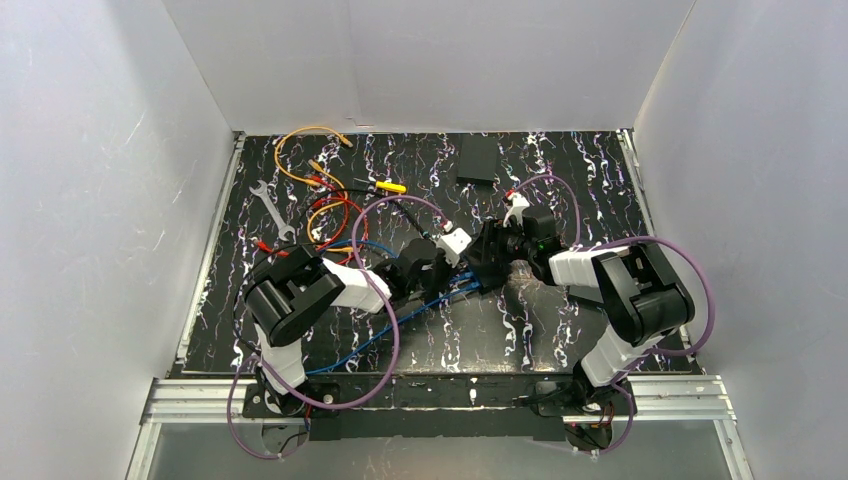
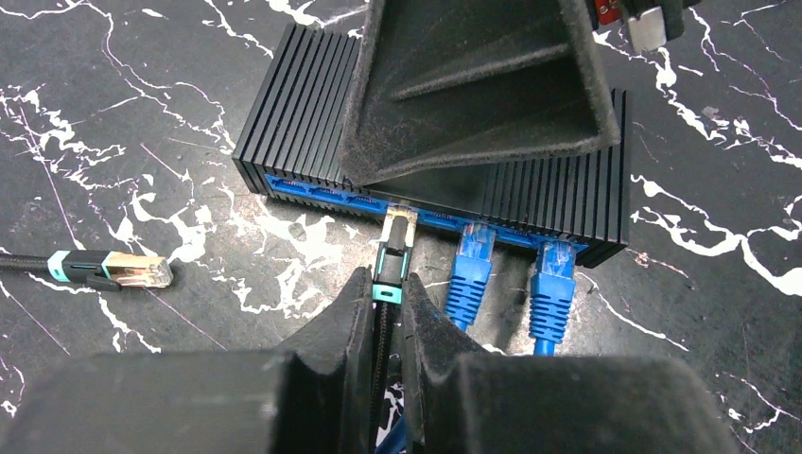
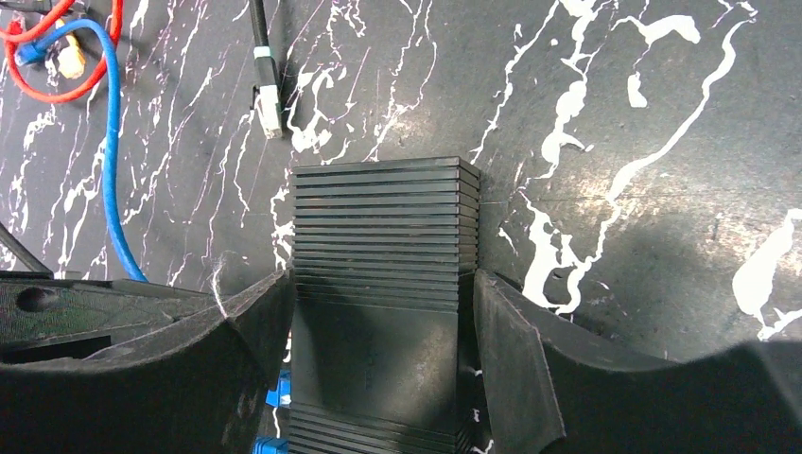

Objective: Insert the plug into the switch port
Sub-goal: Insert the connector into the switch port, then pick up the connector from the center of the board.

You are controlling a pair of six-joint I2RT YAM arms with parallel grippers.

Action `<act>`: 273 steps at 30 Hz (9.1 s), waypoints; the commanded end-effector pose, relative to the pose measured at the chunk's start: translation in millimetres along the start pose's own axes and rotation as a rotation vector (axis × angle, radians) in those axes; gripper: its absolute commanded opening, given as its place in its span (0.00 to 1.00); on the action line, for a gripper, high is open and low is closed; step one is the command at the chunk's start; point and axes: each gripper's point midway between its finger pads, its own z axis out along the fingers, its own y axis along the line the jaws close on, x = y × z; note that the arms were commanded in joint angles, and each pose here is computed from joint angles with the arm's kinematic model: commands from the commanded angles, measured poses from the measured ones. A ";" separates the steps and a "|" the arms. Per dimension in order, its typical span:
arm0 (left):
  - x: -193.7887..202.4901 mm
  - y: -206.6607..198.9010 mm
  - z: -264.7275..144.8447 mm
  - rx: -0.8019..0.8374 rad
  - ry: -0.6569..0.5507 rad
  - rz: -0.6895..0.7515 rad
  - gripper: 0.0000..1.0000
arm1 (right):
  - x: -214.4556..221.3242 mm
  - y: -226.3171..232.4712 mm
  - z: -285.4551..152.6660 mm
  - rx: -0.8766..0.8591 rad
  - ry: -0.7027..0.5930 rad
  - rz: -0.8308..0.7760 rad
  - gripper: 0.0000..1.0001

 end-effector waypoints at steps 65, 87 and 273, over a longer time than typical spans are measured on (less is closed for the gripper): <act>0.0 295.3 -149.9 -0.812 0.669 -0.248 0.63 | 9.7 -16.7 -68.0 0.333 -0.040 0.008 0.99; 59.7 321.5 -153.0 -0.895 0.791 -0.237 0.41 | 9.8 -15.8 -67.0 0.322 -0.044 0.004 0.99; -174.7 15.8 -166.4 -0.357 -0.248 -0.443 0.86 | -82.6 123.8 -82.1 -0.029 -0.616 -0.018 0.01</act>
